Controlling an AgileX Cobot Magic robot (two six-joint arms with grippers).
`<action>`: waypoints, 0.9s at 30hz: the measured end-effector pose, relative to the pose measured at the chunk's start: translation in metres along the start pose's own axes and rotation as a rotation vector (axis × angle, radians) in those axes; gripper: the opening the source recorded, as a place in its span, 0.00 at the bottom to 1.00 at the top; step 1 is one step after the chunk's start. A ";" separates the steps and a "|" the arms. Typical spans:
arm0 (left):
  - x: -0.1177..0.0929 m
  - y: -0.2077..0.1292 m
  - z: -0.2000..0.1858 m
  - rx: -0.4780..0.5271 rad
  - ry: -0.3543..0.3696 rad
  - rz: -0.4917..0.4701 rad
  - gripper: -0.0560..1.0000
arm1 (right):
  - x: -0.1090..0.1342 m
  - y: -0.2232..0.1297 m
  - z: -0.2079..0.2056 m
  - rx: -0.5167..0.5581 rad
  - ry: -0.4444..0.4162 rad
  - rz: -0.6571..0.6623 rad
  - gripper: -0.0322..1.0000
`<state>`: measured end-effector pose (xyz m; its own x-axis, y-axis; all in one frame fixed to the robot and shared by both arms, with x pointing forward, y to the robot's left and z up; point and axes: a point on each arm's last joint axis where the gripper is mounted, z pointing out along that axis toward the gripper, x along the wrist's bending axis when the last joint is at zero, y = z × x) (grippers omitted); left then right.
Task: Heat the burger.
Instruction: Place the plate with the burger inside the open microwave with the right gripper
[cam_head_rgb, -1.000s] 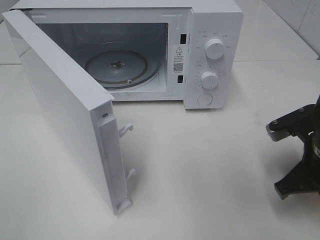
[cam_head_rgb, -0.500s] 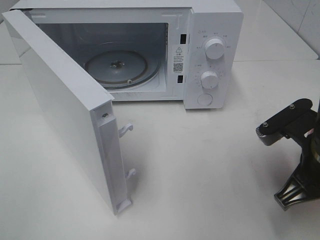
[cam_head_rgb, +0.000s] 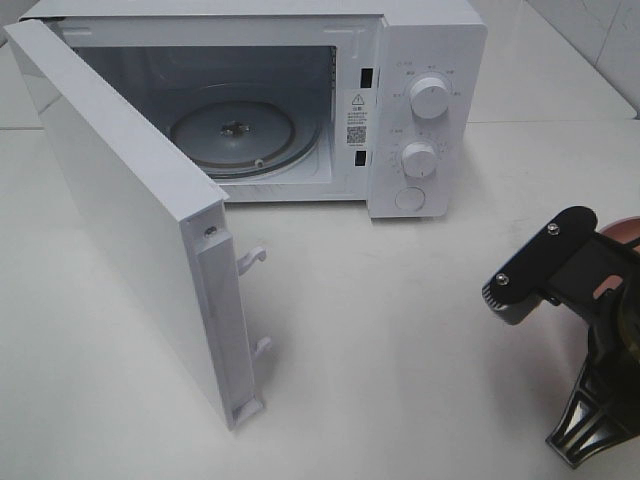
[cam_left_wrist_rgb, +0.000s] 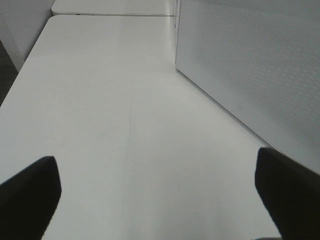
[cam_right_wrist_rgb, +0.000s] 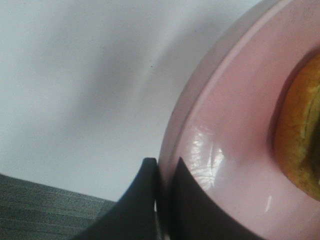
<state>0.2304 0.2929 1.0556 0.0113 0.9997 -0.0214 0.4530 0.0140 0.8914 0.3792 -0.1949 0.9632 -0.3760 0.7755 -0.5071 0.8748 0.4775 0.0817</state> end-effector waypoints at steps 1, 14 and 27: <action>0.000 0.000 0.000 0.000 0.000 0.000 0.98 | 0.000 0.000 0.000 0.000 0.000 0.000 0.06; 0.000 0.000 0.000 0.000 0.000 0.000 0.98 | 0.032 -0.018 -0.026 -0.092 0.003 -0.206 0.06; 0.000 0.000 0.000 0.000 0.000 0.000 0.98 | 0.058 -0.037 -0.044 -0.197 0.005 -0.396 0.06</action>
<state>0.2304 0.2929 1.0556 0.0113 0.9997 -0.0214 0.4530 0.0140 0.8914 0.3114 -0.1498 0.9681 -0.6723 0.5190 -0.5279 0.5885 0.8073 0.0442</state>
